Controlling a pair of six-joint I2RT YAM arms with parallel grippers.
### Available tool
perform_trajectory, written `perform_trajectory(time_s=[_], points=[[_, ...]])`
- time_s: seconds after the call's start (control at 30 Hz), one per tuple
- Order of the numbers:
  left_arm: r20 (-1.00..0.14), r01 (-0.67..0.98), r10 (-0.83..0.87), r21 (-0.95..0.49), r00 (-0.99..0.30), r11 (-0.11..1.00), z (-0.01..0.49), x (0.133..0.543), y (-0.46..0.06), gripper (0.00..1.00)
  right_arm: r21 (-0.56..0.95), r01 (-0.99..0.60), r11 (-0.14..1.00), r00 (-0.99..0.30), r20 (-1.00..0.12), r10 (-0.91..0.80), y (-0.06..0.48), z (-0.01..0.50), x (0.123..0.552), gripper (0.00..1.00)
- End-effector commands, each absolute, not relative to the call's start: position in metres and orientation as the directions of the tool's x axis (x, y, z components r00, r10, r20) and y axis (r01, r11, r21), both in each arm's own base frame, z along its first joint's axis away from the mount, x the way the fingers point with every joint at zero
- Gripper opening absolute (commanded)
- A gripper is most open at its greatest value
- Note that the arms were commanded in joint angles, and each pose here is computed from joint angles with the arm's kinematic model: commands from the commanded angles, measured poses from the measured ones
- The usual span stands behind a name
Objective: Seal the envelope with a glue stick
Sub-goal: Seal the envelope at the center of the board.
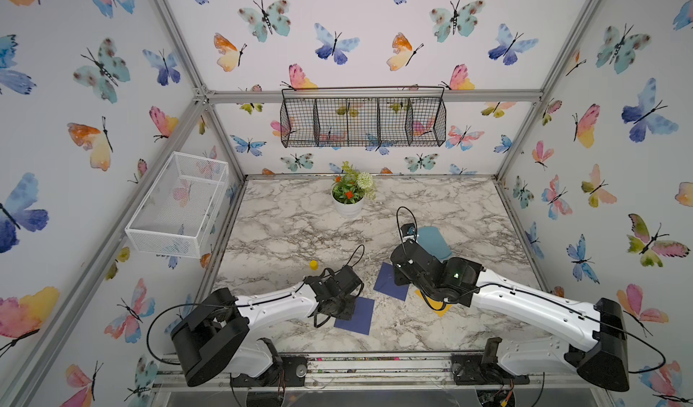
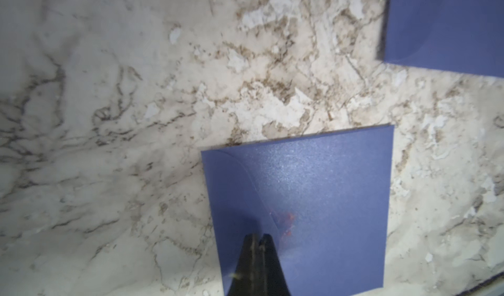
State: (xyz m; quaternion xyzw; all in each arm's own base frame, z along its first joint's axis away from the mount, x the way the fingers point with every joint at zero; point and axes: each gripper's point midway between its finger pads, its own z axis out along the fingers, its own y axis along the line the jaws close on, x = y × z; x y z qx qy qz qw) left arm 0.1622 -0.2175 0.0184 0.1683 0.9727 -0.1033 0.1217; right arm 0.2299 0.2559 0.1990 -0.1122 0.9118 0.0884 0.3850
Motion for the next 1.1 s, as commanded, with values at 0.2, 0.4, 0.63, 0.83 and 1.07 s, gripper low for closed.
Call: perform_trajectory(time_s=[0.2,0.4,0.63,0.83,1.07], points=[[-0.223,0.375,0.349,-0.09,-0.91,0.923,0.0,0.162,-0.208,0.0,0.051,-0.267,0.962,-0.675,-0.723,-0.148,0.253,0.205,0.233,0.03],[-0.183,0.38,0.365,-0.051,-0.913,0.924,-0.008,0.157,-0.2,0.0,0.048,-0.27,0.962,-0.673,-0.723,-0.153,0.254,0.205,0.233,0.03],[-0.15,0.397,0.394,0.011,-0.907,0.918,-0.014,0.154,-0.198,0.02,0.047,-0.269,0.962,-0.672,-0.724,-0.153,0.253,0.206,0.233,0.03],[-0.089,0.434,0.443,0.111,-0.892,0.894,-0.027,0.146,-0.191,0.02,0.045,-0.271,0.962,-0.674,-0.722,-0.156,0.252,0.205,0.232,0.03],[-0.029,0.461,0.473,0.17,-0.881,0.871,-0.04,0.137,-0.187,0.03,0.047,-0.268,0.962,-0.673,-0.724,-0.152,0.251,0.205,0.232,0.03]])
